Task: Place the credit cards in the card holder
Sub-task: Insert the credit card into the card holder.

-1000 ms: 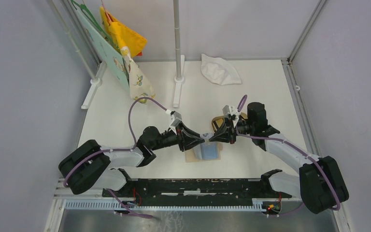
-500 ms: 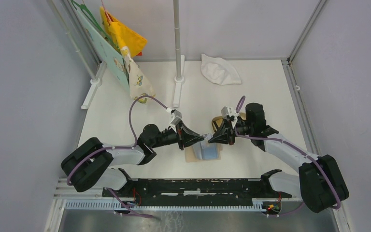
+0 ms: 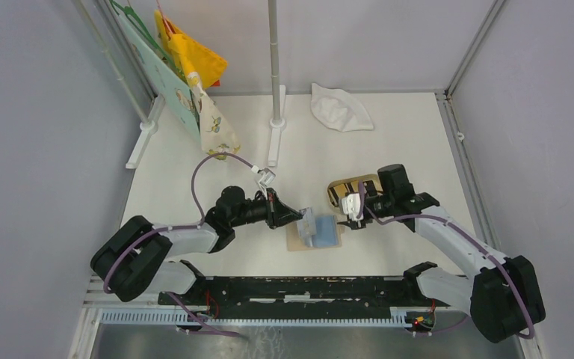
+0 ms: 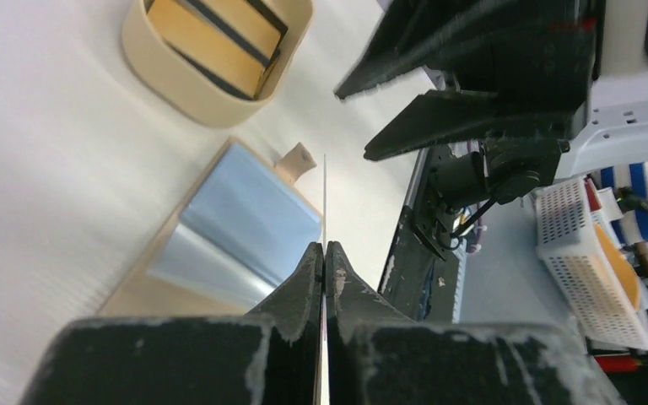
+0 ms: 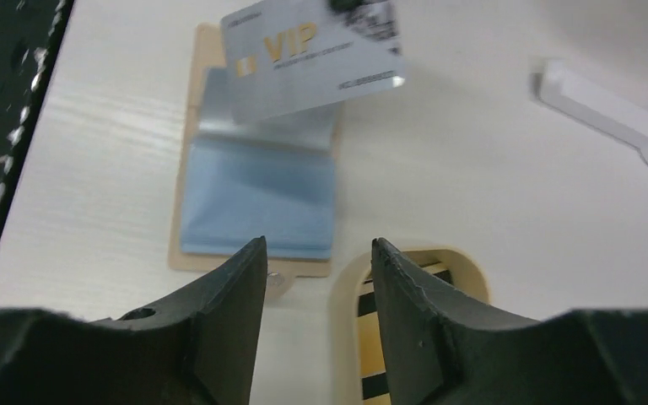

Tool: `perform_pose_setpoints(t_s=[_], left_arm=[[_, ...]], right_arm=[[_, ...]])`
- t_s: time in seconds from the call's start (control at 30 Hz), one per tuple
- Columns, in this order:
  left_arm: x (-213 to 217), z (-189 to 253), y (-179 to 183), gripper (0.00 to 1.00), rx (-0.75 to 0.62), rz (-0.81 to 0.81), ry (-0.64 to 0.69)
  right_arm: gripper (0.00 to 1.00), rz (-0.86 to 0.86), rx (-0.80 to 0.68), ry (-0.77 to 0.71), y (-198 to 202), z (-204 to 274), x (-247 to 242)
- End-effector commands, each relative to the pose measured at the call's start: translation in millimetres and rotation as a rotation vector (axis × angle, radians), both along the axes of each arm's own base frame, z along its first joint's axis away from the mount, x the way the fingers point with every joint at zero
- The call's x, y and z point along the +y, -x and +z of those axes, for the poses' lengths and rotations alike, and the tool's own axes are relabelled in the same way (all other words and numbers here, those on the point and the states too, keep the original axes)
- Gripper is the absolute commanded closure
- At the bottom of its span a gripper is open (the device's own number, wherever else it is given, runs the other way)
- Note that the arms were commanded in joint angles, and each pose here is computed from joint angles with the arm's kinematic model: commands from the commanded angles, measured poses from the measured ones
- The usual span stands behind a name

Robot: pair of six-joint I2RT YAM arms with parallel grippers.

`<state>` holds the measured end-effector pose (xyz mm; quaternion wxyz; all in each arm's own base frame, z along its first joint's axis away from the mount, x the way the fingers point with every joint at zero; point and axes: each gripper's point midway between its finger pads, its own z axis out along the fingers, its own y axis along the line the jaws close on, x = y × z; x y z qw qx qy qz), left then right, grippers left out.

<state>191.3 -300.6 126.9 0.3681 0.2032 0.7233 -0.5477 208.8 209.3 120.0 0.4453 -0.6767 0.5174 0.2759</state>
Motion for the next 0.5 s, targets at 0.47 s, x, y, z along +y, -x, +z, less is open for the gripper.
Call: perform_pose_setpoints(t_s=[0.47], left_arm=[[3, -48, -13, 0.98, 0.359, 0.181, 0.037]], right_arm=[[0.79, 0.200, -0.135, 0.337, 23, -85, -17]])
